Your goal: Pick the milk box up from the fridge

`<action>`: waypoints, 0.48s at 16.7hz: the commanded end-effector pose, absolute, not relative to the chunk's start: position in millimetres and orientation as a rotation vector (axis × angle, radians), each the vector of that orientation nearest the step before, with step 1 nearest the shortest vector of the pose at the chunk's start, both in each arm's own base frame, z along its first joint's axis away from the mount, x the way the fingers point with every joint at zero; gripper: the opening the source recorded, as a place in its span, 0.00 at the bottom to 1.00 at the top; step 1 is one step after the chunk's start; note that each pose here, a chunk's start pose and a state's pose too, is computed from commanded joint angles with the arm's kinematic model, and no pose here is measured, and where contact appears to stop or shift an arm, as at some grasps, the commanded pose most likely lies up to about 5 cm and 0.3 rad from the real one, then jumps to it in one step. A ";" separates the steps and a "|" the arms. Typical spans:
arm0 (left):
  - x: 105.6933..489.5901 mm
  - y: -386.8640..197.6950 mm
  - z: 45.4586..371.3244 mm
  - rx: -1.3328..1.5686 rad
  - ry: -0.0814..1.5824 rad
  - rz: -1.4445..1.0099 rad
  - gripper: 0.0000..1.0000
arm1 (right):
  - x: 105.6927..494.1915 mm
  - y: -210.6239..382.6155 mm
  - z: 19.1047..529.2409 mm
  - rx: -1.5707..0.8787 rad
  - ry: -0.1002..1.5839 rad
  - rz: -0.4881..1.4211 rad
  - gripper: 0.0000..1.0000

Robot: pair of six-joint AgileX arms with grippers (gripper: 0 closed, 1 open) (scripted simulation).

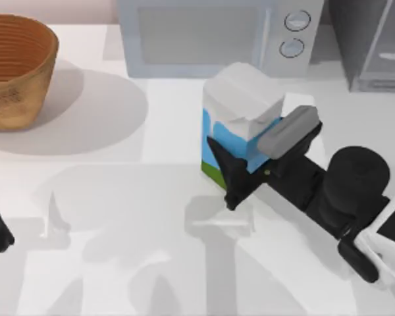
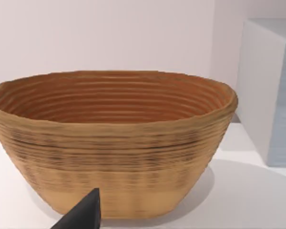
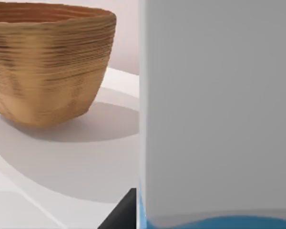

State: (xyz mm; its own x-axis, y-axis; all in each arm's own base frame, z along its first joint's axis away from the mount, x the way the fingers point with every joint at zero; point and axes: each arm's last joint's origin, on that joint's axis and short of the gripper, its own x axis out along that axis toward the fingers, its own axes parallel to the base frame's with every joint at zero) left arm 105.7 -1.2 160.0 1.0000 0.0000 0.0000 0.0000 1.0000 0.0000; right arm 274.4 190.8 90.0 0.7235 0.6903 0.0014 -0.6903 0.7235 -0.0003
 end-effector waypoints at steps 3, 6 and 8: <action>105.7 -1.2 160.0 0.000 0.000 0.000 1.00 | 274.4 190.8 90.0 0.000 -0.001 0.762 0.98; 105.7 -1.2 160.0 0.000 0.000 0.000 1.00 | 274.4 190.8 90.0 0.000 -0.001 0.762 1.00; 105.7 -1.2 160.0 0.000 0.000 0.000 1.00 | 274.4 190.8 90.0 0.000 -0.001 0.762 1.00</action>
State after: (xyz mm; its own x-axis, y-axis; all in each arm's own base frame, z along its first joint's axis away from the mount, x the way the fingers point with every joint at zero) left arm 105.7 -1.2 160.0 1.0000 0.0000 0.0000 0.0000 1.0000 0.0000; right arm 274.4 190.8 90.0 0.7235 0.6903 0.0014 -0.6903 0.7235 -0.0003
